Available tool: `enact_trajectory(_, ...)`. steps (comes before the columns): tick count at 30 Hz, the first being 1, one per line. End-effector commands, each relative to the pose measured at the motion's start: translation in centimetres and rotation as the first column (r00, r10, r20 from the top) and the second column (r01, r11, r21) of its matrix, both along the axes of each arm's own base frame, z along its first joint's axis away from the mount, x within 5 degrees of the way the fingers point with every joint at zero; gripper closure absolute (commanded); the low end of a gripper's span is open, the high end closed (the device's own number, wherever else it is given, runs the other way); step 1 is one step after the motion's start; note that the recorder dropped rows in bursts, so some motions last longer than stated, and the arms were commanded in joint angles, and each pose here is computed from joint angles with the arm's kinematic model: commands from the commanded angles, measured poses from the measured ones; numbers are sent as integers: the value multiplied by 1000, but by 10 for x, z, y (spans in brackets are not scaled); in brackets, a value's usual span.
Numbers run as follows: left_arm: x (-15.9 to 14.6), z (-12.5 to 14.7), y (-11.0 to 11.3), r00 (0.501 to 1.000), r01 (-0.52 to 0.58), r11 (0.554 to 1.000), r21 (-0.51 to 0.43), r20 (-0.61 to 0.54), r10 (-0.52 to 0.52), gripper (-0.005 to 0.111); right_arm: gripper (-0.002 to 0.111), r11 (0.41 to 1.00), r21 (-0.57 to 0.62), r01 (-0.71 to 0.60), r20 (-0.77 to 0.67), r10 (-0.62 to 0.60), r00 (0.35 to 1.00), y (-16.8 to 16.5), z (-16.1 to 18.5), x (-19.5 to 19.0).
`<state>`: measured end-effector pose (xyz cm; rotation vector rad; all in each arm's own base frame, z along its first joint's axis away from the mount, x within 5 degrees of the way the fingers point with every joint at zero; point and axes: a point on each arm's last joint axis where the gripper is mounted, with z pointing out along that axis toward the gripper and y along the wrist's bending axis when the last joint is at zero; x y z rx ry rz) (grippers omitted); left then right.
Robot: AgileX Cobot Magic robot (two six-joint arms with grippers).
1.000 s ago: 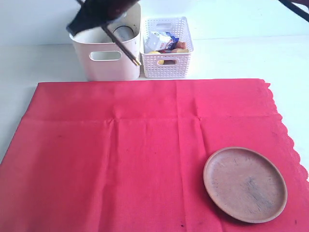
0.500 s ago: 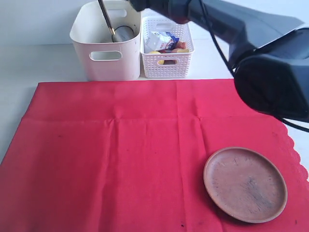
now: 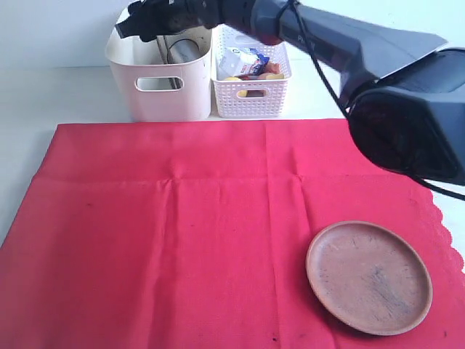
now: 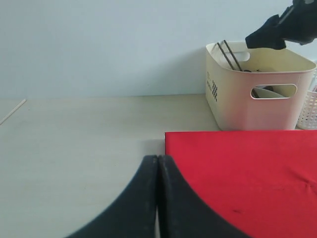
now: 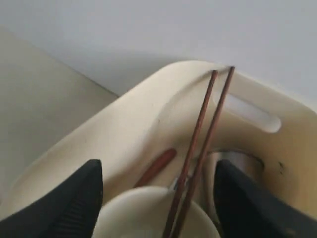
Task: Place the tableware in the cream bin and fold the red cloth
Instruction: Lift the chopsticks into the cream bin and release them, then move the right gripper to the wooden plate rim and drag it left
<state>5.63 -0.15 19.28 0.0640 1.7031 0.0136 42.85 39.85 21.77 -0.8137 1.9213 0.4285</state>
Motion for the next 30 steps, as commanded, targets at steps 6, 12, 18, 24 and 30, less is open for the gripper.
enact_trajectory(6, 0, 1, 0, 1000, -3, 1000, -3, 12, 3, 107, 93, 921, -378, 91, -117, -145, 982, -88, 146, -58)
enact_trajectory(12, 0, 1, 0, 1000, -3, 1000, -3, 12, 3, 107, 108, 886, -456, 85, -132, -162, 978, -144, 187, -106)
enact_trajectory(18, 0, 1, 0, 1000, -3, 1000, -3, 12, 3, 107, 108, 786, -596, -163, -536, -239, 809, -242, 68, -133)
enact_trajectory(24, 0, 1, 0, 1000, -3, 1000, -3, 12, 3, 107, 107, 672, -651, -354, -690, -330, 644, -278, -19, -163)
enact_trajectory(30, 0, 1, 0, 1000, -3, 1000, -3, 12, 3, 107, 81, 603, -691, -399, -680, -353, 643, -281, -55, -178)
